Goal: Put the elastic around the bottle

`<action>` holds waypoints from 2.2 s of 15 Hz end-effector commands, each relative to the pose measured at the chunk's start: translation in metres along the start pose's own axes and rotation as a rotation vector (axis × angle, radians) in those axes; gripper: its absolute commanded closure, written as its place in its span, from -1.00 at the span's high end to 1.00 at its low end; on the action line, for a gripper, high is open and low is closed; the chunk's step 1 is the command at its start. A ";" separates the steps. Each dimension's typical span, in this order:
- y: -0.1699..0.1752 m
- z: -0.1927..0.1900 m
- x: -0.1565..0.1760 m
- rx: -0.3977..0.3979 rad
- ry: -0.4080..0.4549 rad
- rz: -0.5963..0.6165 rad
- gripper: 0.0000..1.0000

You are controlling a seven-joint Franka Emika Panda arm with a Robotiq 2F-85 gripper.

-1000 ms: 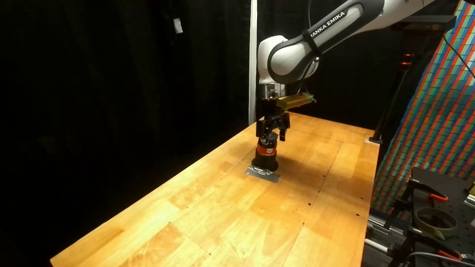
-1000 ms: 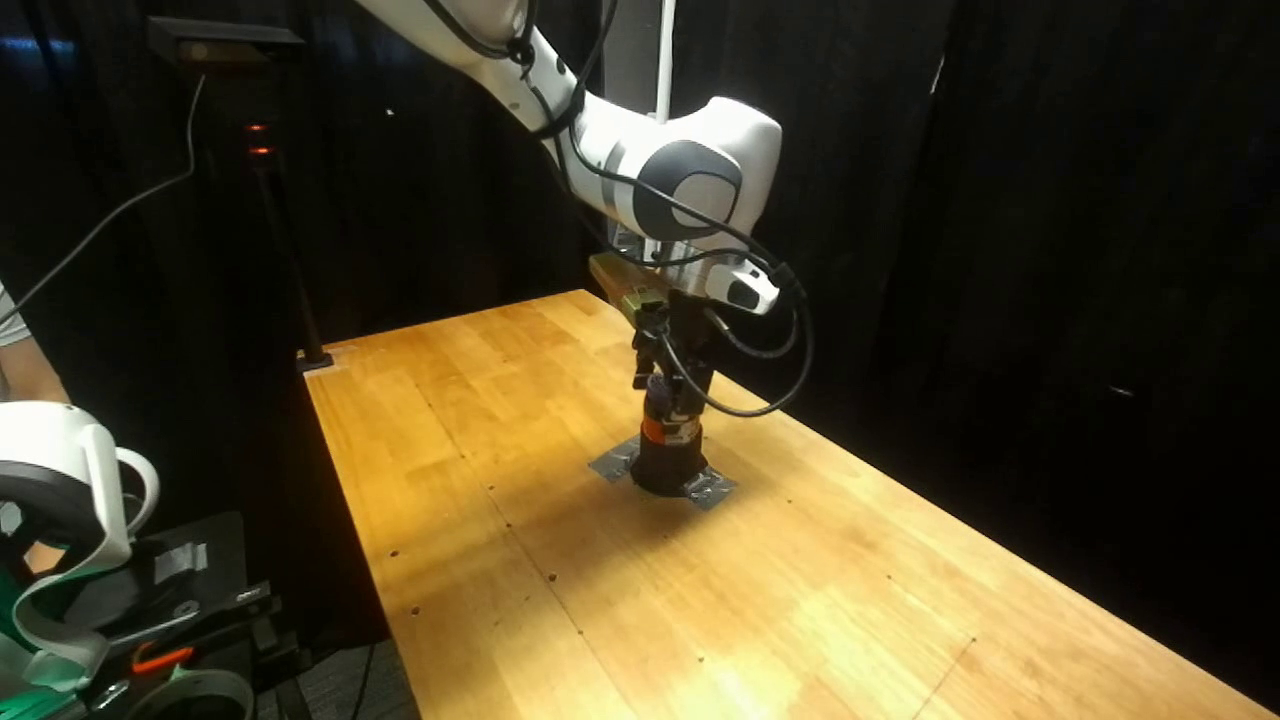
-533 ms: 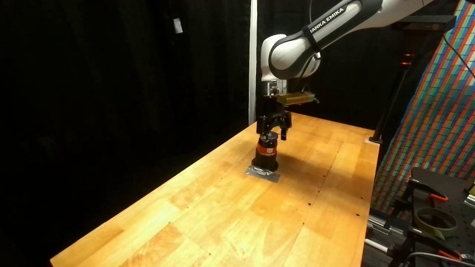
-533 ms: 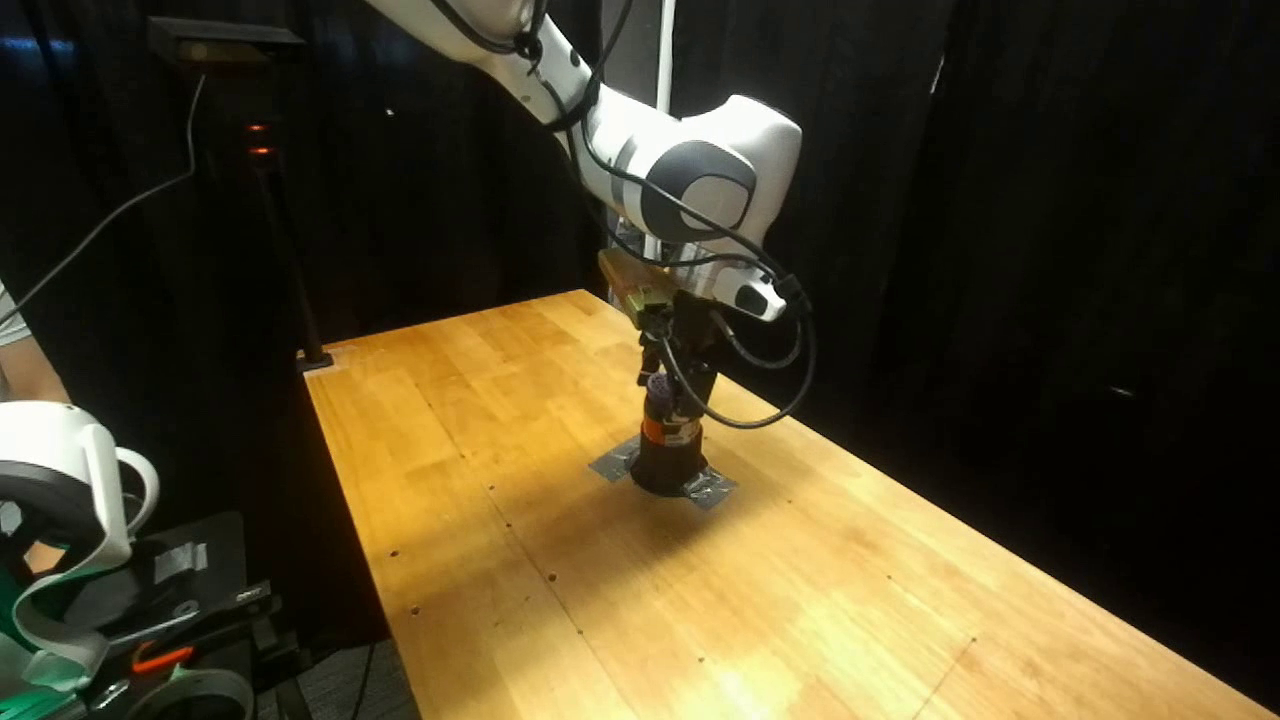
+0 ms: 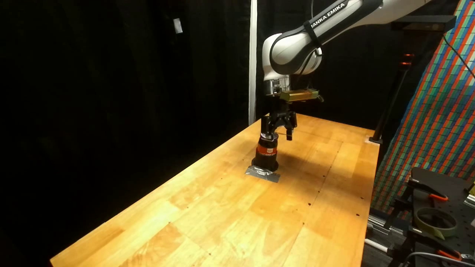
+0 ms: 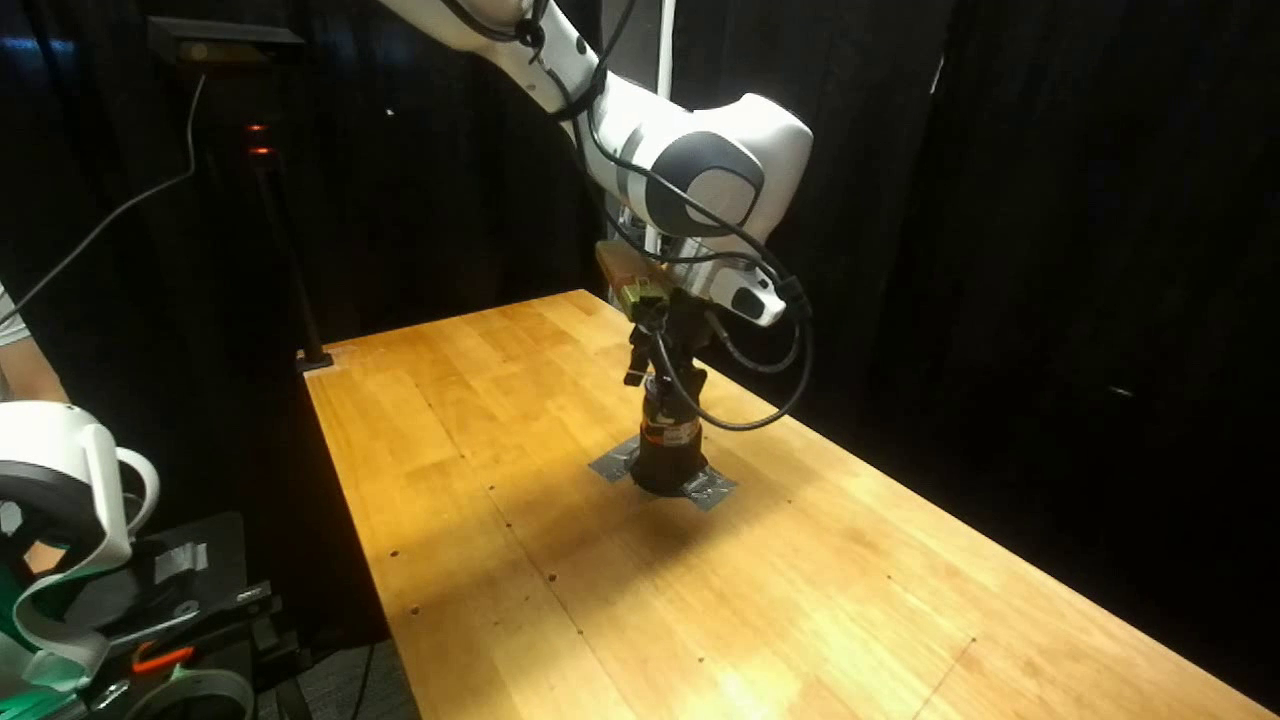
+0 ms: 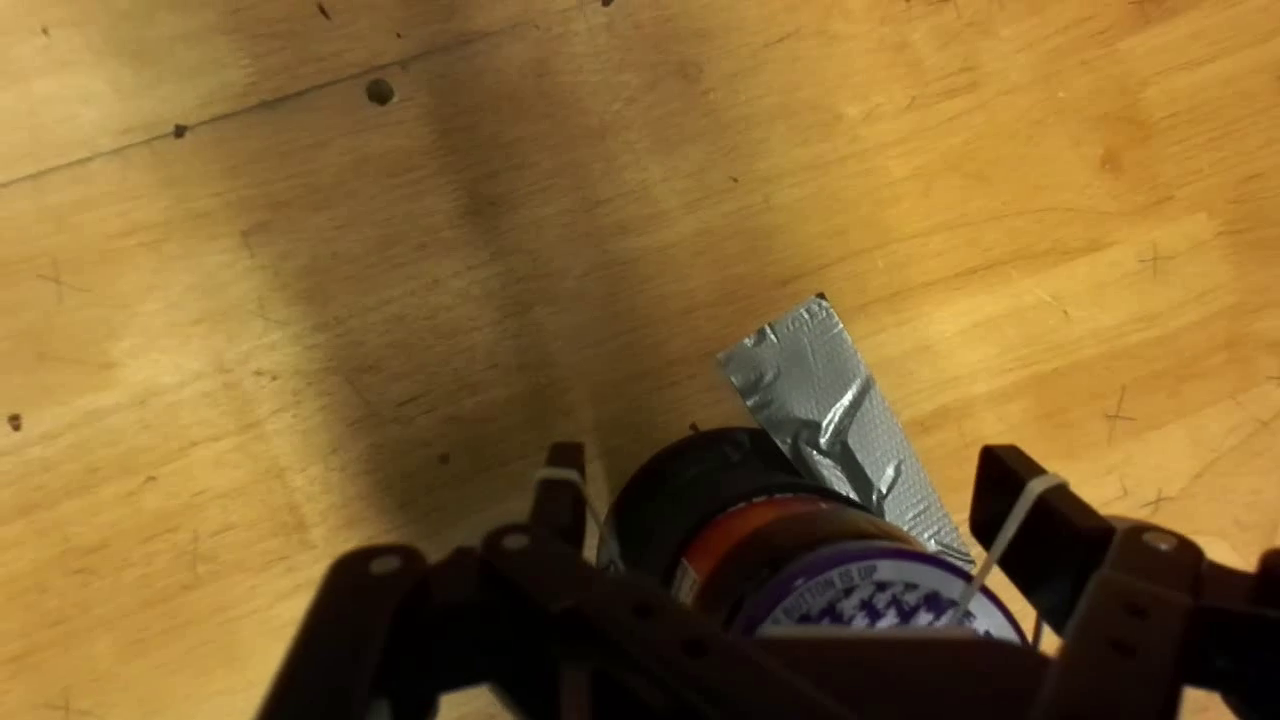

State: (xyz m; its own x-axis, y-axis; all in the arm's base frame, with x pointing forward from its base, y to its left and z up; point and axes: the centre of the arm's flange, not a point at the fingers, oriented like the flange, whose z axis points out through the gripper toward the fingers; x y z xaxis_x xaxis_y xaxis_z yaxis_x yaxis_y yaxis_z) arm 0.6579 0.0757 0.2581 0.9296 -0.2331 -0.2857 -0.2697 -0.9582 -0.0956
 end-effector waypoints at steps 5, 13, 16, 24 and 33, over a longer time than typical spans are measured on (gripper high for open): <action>0.004 -0.010 -0.017 0.026 -0.049 0.030 1.00; 0.006 0.014 -0.043 -0.022 -0.045 0.020 1.00; 0.005 0.026 -0.053 -0.035 -0.023 0.014 1.00; 0.014 0.033 -0.080 -0.048 0.188 0.006 -0.17; 0.023 0.031 -0.122 0.079 0.500 0.018 -0.78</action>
State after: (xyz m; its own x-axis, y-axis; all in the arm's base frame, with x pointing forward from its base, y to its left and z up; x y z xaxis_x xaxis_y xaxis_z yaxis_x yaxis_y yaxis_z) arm 0.5644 0.0849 0.2528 0.9485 -0.2932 0.1196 -0.2780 -0.9519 -0.1286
